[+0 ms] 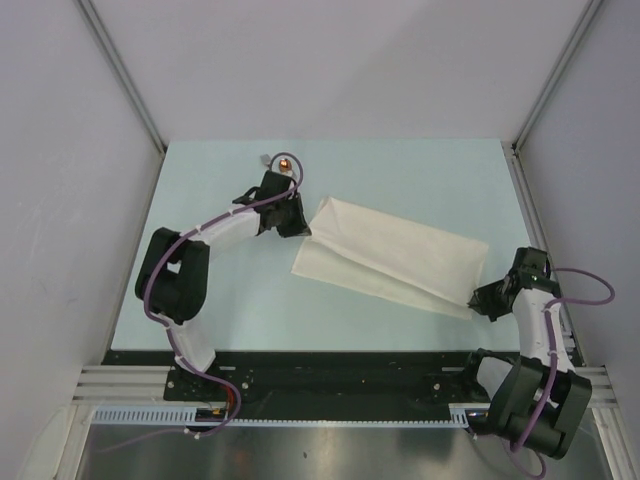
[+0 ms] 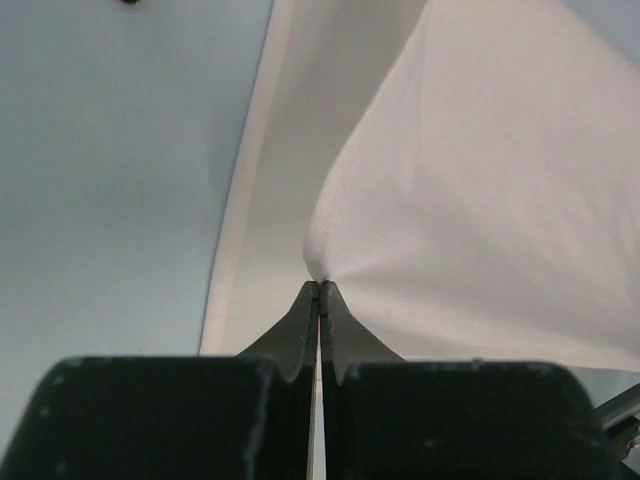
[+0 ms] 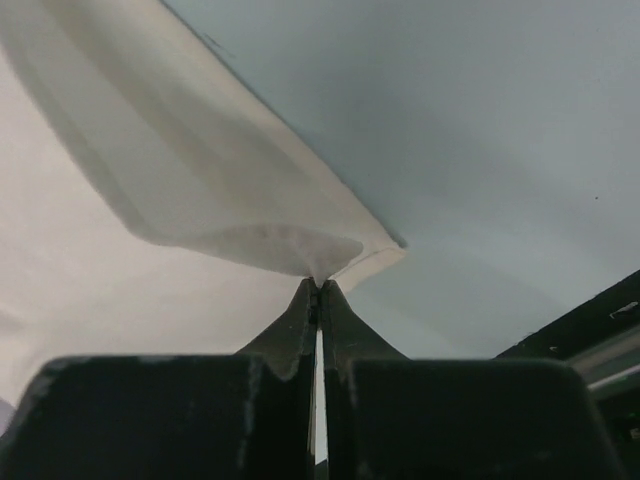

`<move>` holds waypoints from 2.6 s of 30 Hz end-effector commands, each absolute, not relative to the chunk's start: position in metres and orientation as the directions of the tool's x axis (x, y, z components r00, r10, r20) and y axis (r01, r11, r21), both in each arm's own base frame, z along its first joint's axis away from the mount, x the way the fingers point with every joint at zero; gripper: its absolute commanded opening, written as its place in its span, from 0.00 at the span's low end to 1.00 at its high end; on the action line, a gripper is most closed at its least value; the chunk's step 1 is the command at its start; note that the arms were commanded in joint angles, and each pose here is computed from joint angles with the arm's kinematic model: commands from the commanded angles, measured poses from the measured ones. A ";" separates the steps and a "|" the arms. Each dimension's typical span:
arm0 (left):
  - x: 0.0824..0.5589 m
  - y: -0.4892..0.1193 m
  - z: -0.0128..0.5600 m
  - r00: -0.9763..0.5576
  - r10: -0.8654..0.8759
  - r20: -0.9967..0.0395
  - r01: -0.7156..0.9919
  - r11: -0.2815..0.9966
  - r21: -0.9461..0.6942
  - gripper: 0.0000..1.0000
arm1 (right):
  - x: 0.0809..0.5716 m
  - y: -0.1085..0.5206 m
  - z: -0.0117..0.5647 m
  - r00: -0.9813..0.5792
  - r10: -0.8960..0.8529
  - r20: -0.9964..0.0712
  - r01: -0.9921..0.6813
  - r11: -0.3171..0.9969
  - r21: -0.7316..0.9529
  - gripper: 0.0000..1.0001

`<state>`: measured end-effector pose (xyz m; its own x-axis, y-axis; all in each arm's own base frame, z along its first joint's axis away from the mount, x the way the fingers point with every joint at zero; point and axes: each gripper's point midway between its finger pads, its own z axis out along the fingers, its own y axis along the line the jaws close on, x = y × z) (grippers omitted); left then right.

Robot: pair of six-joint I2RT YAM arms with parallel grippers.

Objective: Fold the napkin into a case and place the utensils inside
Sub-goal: Fold and flatten the napkin at the center of the board.

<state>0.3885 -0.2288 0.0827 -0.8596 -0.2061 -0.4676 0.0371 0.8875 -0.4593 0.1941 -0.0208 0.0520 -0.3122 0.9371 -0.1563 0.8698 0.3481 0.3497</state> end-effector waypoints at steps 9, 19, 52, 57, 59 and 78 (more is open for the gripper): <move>0.393 -0.196 0.079 -0.826 -0.194 -0.530 0.006 0.936 -0.351 0.00 | 0.200 -0.042 0.030 -0.328 0.917 -0.226 0.879 0.384 0.283 0.04; 0.369 -0.192 0.046 -0.876 -0.149 -0.459 -0.041 0.971 -0.237 0.00 | 0.203 -0.046 0.022 -0.364 0.902 -0.234 0.873 0.418 0.251 0.06; 0.342 -0.182 0.038 -0.902 -0.154 -0.404 -0.067 0.973 -0.222 0.00 | 0.197 -0.039 0.036 -0.372 0.891 -0.259 0.838 0.443 0.320 0.00; 0.344 -0.184 0.039 -0.898 -0.149 -0.414 -0.057 0.972 -0.226 0.00 | 0.199 -0.028 0.036 -0.410 0.884 -0.225 0.814 0.466 0.347 0.41; 0.344 -0.185 0.039 -0.900 -0.149 -0.411 -0.055 0.971 -0.232 0.00 | 0.200 -0.026 0.038 -0.417 0.880 -0.227 0.809 0.473 0.348 0.47; 0.346 -0.185 0.044 -0.892 -0.150 -0.426 -0.049 0.970 -0.238 0.00 | 0.222 -0.022 0.039 -0.456 0.860 -0.229 0.770 0.511 0.383 0.14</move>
<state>0.3380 -0.1874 0.0219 -0.9181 -0.1488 -0.3673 -0.0703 0.9733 -0.2186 0.2052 -0.0183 0.0222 -0.4562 0.8705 -0.1845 0.7999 0.4920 0.3437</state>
